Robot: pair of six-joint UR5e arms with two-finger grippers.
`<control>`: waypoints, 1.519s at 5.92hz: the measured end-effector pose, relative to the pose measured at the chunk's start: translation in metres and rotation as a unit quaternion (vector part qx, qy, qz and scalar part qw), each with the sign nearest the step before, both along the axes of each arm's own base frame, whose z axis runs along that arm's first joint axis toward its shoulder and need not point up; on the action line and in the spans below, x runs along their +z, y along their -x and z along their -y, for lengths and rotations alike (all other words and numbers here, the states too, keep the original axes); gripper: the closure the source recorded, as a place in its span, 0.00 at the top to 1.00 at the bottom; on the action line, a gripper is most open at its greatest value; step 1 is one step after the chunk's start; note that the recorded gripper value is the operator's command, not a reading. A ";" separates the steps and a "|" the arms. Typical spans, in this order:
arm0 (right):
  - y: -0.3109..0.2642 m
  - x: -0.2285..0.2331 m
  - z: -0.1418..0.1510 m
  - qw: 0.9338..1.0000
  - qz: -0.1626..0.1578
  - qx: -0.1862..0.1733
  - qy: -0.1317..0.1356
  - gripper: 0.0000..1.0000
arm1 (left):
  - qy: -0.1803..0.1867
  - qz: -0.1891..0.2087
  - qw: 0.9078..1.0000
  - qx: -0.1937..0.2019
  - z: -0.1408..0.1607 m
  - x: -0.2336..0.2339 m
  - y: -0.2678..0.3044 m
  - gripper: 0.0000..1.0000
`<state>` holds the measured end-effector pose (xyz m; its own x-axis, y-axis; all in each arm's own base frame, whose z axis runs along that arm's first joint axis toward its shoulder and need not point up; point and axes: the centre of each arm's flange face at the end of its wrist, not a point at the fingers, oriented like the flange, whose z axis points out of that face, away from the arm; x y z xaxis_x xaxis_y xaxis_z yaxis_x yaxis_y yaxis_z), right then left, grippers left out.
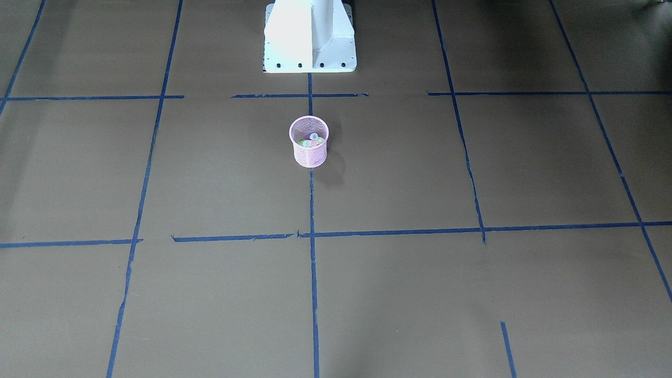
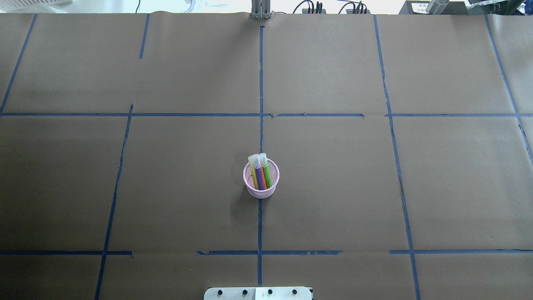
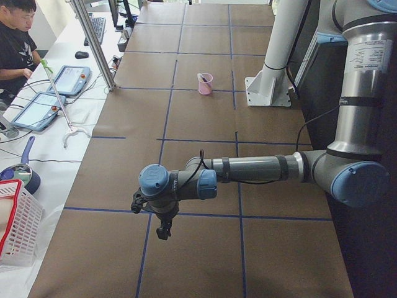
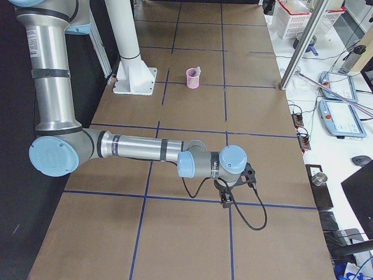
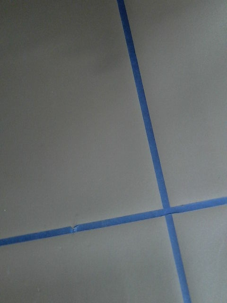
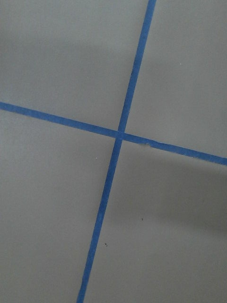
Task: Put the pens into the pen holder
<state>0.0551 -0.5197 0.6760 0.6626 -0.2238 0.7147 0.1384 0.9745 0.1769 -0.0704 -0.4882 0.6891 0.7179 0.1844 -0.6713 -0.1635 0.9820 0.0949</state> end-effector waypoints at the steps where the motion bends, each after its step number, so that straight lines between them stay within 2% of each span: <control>1: -0.002 0.006 -0.008 1.000 0.002 0.000 0.004 1.00 | 0.007 0.002 1.000 -0.005 -0.010 -0.010 -0.007 1.00; 3: -0.003 0.012 -0.018 1.000 0.003 0.001 0.007 1.00 | 0.014 0.002 1.000 -0.010 -0.031 -0.021 -0.015 1.00; 5: -0.004 0.019 -0.029 1.000 0.002 0.001 0.013 1.00 | 0.020 0.002 1.000 -0.008 -0.035 -0.017 -0.017 1.00; 7: -0.004 -0.003 -0.038 1.000 0.002 0.010 0.008 1.00 | 0.020 0.001 1.000 -0.007 -0.035 -0.017 -0.017 1.00; 9: 0.000 -0.039 -0.039 0.999 0.002 0.034 0.015 1.00 | 0.019 0.002 1.000 -0.006 -0.035 -0.017 -0.017 1.00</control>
